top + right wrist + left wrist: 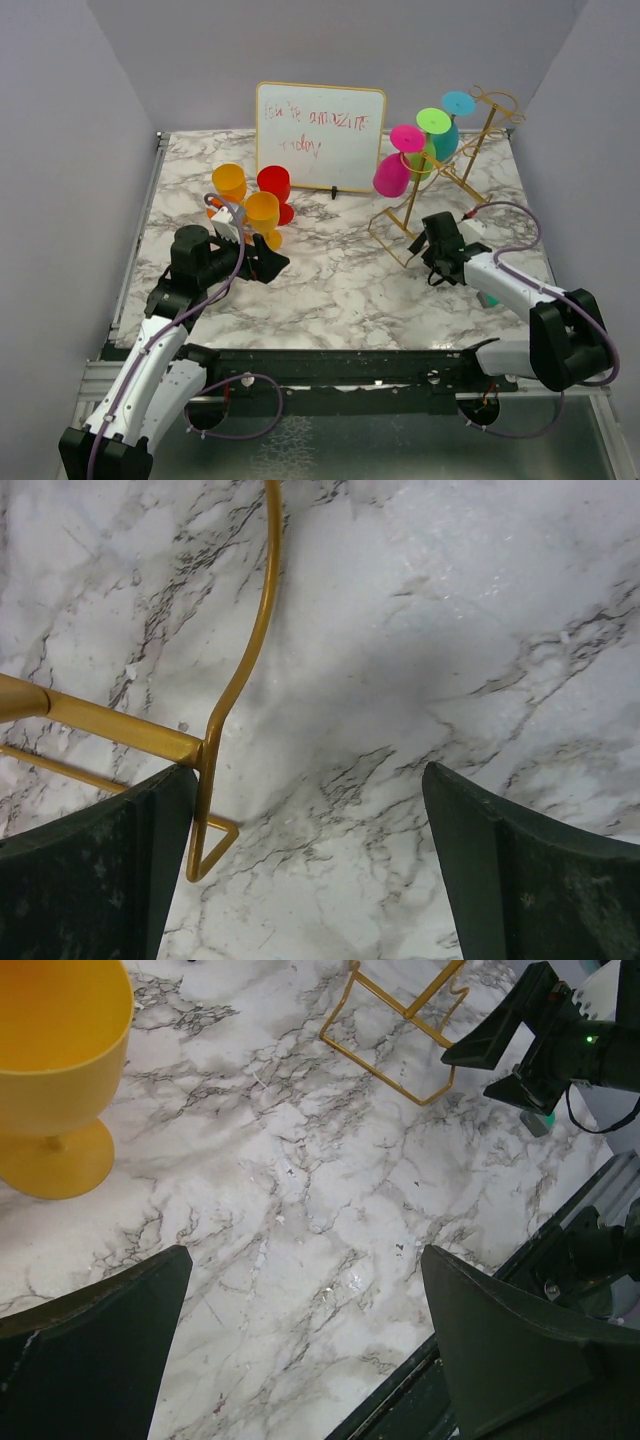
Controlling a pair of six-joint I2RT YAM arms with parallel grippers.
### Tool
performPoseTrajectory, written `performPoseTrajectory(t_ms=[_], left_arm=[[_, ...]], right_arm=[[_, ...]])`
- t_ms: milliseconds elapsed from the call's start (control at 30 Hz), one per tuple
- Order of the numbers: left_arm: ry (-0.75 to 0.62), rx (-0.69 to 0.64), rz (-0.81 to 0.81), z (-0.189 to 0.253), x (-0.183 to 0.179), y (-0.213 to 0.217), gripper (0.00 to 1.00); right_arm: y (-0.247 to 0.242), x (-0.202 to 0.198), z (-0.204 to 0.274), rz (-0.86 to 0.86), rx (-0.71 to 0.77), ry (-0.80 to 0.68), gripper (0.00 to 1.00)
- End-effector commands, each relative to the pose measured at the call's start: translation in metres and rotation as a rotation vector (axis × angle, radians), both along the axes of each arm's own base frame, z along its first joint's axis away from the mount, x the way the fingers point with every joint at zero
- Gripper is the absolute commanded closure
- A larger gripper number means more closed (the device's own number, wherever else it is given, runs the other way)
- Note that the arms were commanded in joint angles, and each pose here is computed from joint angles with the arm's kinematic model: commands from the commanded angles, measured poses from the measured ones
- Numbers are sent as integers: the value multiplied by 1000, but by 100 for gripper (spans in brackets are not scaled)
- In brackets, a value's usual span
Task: Take the wine glass off the wine glass rack
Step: Adjust the wine rack at the center of the board, then pick up the wine glass from the wine rack.
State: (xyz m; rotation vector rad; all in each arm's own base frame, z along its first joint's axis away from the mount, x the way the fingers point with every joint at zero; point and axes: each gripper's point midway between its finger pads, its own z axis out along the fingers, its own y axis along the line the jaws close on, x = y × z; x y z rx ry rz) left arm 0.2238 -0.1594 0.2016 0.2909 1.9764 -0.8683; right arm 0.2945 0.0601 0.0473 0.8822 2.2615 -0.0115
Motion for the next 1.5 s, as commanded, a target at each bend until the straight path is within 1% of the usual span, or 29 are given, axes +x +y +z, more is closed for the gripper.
performPoseTrajectory(t_ms=[0,200,467,533,667,867,1033,1133,1200,1300,1367,1467], left_arm=[[1,-4,12,0,3,1,1],[0,-4,16,0,3,2,1],[5,-5,16,-1,3,1,1],[5,-5,16,-1,3,1,1],[8,-4,15,-1,3,1,1],[6,-3,19,-1,4,2,1],[11,-2,15,-2,4,1,1],[17,2,15,-4,5,1,1],[20,4,12,-5,5,1,1],[26,5,8,-6,6,0,1],[27,5,6,-6,6,0,1],[26,5,9,-6,6,0,1]], right_arm=[[-23,-16,-9,-47,2,51,0],[-49,-22,-10,-115,10,52,0],[-79,-25,5,-178,-3,25,0],[-79,-25,13,-173,4,9,0],[-63,-24,34,-124,90,-57,0],[-48,-45,68,-68,176,-113,0],[-15,-65,96,165,260,-129,0],[15,-78,120,356,346,-186,0],[30,-87,140,458,389,-253,2],[48,-100,184,608,424,-408,9],[54,-106,214,677,415,-499,11],[61,-113,262,785,378,-596,13]])
